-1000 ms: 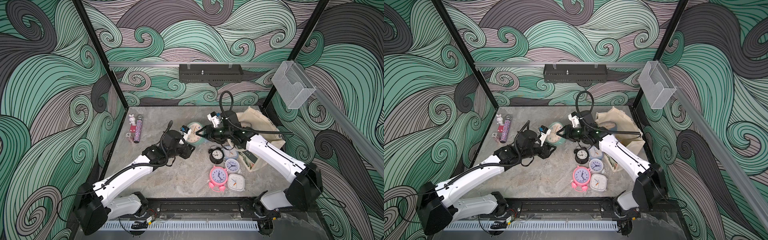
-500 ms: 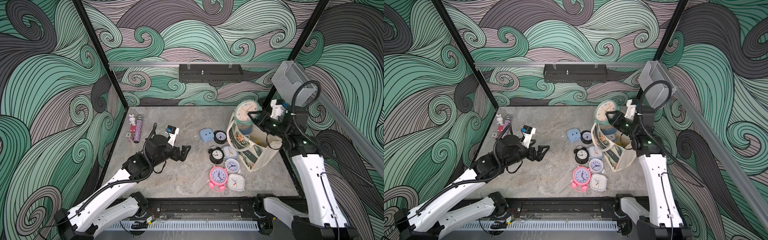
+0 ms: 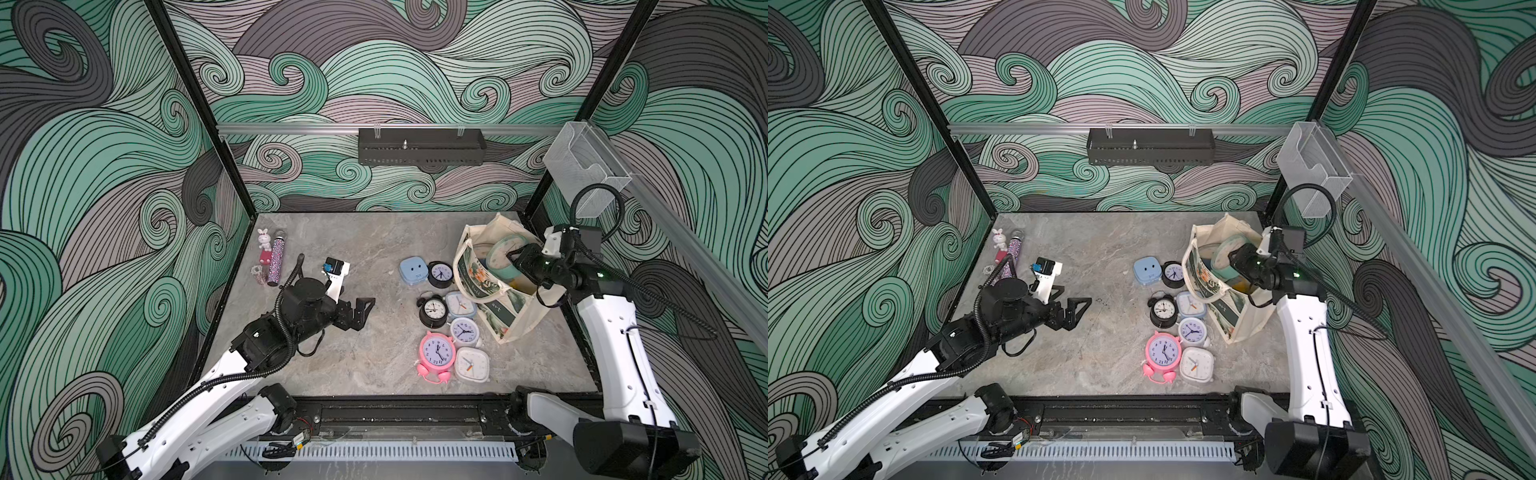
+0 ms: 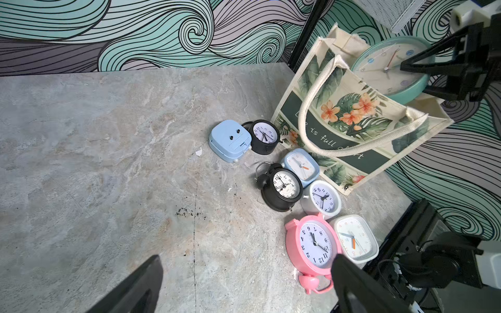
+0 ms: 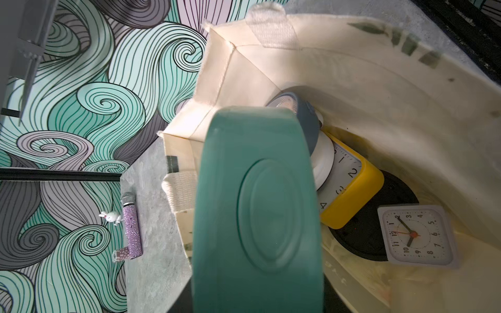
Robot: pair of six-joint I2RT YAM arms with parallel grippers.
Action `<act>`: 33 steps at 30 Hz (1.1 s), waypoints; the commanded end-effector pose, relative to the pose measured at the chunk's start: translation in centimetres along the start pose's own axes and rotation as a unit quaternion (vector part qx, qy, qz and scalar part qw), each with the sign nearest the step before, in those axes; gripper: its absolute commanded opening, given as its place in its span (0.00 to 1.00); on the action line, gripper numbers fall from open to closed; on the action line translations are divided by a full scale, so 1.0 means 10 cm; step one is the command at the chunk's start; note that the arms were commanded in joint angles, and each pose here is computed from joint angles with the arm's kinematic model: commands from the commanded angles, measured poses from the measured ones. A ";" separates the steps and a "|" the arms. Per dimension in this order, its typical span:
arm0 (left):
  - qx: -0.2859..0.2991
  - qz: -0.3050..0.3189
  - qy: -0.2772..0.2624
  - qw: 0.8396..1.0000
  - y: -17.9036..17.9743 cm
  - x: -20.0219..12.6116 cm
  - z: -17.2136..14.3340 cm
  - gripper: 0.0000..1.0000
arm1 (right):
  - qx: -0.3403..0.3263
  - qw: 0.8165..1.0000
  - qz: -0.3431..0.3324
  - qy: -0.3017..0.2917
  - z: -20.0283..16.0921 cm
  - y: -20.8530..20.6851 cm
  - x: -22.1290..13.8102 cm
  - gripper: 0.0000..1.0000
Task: Put the alarm clock into the canvas bag
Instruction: Place the alarm at the canvas bag.
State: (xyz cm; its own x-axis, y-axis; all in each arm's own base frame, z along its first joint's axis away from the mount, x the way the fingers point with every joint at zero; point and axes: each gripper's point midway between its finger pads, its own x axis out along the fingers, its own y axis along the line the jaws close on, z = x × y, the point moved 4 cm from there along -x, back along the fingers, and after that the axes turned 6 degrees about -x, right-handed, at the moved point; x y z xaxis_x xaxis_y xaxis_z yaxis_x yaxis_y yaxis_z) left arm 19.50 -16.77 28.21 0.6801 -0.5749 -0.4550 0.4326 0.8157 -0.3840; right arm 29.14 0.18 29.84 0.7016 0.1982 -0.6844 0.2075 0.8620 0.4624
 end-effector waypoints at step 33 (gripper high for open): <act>0.007 -0.003 0.063 0.998 -0.22 0.13 0.26 0.99 | -0.076 0.988 -0.105 -0.089 0.34 -0.16 -0.54 1.00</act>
State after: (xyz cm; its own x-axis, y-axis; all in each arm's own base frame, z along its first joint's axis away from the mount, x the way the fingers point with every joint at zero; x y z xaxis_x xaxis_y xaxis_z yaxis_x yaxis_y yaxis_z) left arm 21.23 -18.60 29.88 0.6376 -0.5627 -0.5261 0.4301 0.8266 -0.3628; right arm 27.23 -2.47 33.75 0.7649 0.0292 -0.6434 0.2198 0.9271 0.3034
